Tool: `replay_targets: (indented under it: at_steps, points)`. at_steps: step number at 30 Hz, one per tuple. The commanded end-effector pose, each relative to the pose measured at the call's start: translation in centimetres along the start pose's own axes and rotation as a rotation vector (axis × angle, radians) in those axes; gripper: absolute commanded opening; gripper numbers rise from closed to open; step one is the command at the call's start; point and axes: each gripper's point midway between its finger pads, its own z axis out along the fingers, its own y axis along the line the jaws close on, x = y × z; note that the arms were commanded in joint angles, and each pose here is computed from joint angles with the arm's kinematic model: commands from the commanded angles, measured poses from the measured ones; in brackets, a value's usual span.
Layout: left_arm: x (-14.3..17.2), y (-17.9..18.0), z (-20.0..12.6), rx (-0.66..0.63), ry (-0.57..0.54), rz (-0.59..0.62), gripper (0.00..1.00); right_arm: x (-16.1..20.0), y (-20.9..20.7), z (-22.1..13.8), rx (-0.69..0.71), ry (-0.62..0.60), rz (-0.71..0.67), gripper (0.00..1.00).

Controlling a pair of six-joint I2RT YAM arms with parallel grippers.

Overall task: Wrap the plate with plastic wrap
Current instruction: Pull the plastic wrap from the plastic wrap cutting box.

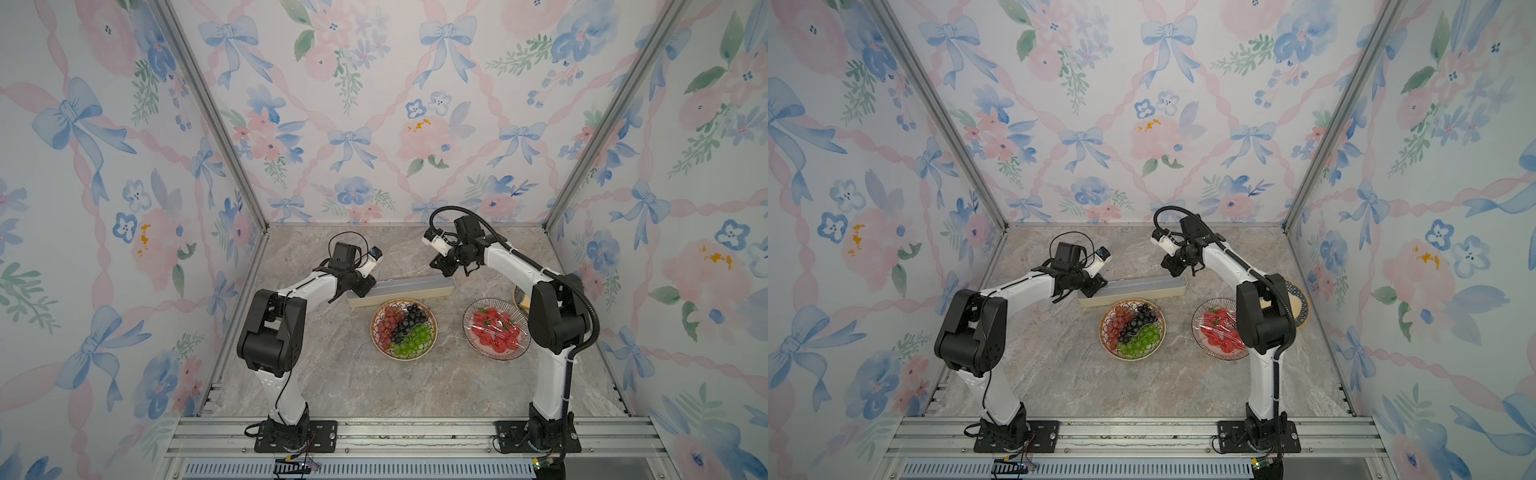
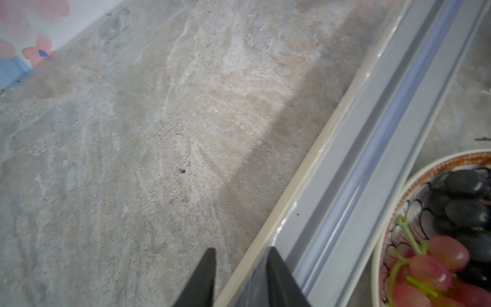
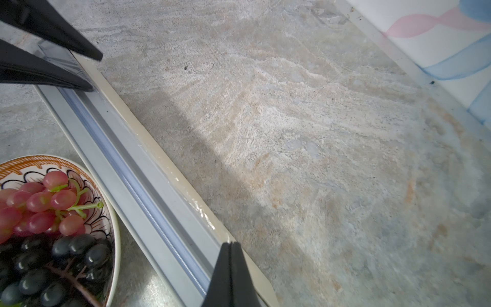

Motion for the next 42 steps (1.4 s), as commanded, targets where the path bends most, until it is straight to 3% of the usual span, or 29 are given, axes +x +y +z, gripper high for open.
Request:
replay_targets:
  at_steps: [1, 2, 17, 42]
  points:
    - [5.8, -3.8, 1.0, 0.178, 0.182, -0.043, 0.06, -1.2, 0.1, -0.9, -0.006, -0.03, -0.019, 0.0]
    - [5.3, -3.9, 0.8, 0.187, 0.163, -0.041, 0.0, -1.3, 0.2, -1.0, -0.007, -0.034, -0.017, 0.0]
    - [-4.4, -3.0, -6.2, 0.151, -0.116, 0.061, 0.0, -3.6, -0.2, -5.9, 0.039, -0.167, 0.002, 0.0]
    - [-11.1, -1.1, -10.7, 0.057, -0.268, 0.142, 0.0, -5.5, -0.4, -10.3, 0.081, -0.276, -0.01, 0.0]
